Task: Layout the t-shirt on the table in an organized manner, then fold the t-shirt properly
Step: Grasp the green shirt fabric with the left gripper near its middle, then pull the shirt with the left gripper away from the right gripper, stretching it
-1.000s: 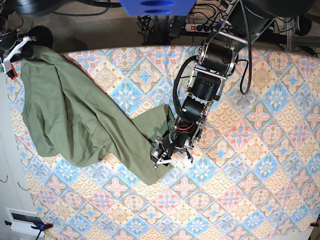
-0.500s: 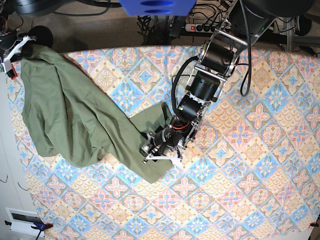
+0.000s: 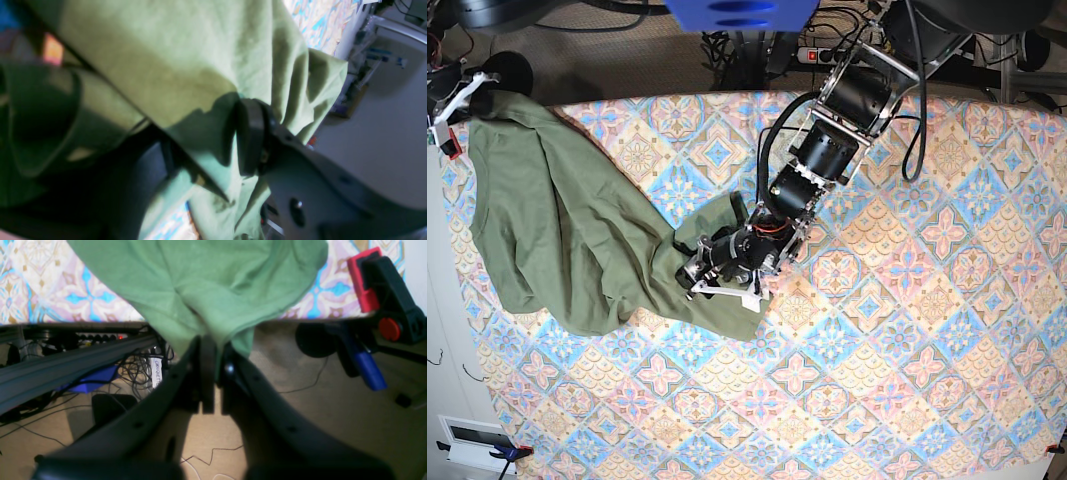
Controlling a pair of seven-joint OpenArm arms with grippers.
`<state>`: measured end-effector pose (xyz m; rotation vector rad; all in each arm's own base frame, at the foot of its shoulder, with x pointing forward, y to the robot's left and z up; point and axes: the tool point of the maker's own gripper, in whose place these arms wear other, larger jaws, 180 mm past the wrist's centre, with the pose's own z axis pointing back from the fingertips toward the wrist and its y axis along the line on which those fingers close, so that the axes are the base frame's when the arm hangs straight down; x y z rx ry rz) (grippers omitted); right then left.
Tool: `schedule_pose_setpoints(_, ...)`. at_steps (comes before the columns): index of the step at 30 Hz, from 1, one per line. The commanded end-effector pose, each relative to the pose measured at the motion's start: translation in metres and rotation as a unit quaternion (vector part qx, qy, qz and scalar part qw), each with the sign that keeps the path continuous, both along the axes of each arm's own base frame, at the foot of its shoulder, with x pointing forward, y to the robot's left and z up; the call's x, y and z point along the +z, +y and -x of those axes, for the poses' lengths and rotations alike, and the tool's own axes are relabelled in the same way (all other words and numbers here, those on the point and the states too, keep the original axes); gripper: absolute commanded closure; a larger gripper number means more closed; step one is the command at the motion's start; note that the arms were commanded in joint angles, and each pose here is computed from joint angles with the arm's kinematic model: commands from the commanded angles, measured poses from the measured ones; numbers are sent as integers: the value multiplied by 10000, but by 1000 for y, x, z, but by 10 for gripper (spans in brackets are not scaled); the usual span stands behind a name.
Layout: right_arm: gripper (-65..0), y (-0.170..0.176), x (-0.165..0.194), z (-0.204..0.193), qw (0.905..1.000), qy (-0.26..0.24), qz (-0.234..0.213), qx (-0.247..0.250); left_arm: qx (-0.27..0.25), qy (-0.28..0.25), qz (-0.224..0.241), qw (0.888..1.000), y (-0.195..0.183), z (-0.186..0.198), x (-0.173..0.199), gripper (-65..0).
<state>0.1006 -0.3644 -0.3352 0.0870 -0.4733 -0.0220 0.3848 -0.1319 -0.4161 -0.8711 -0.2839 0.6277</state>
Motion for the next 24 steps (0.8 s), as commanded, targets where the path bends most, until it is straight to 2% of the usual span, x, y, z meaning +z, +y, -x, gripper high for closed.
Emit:
schedule_pose_setpoints(1,-7,-5,11,-7,9998,-161,110,78,3,-49,-103,9999,-1,-6,5,-229)
schedule_pose_setpoints(3,-7,-5,11,-7,9998,-161,110,78,76,-74,-150,9998,2,-8,3,-147)
schedule_pose_setpoints(5,-7,-5,11,-7,9998,-161,110,78,188,-134,-192,9996,5,-12,3,-13)
schedule_pose_setpoints(6,-7,-5,11,-7,9998,-161,110,78,200,-141,-198,9995,5,-12,3,0)
schedule_pose_setpoints(10,-7,-5,11,-7,9998,-161,110,78,297,-308,-252,9988,21,-22,9,0)
schedule_pose_setpoints(13,-7,-5,11,-8,9998,-168,110,77,383,-840,-194,9955,37,-40,39,0)
schedule_pose_setpoints(18,-7,-5,15,-20,9993,-352,111,75,994,-1357,-152,9856,102,-74,76,0)
schedule_pose_setpoints(24,-7,-5,29,-51,9963,-850,115,70,1194,-2076,-508,9696,164,-93,117,0)
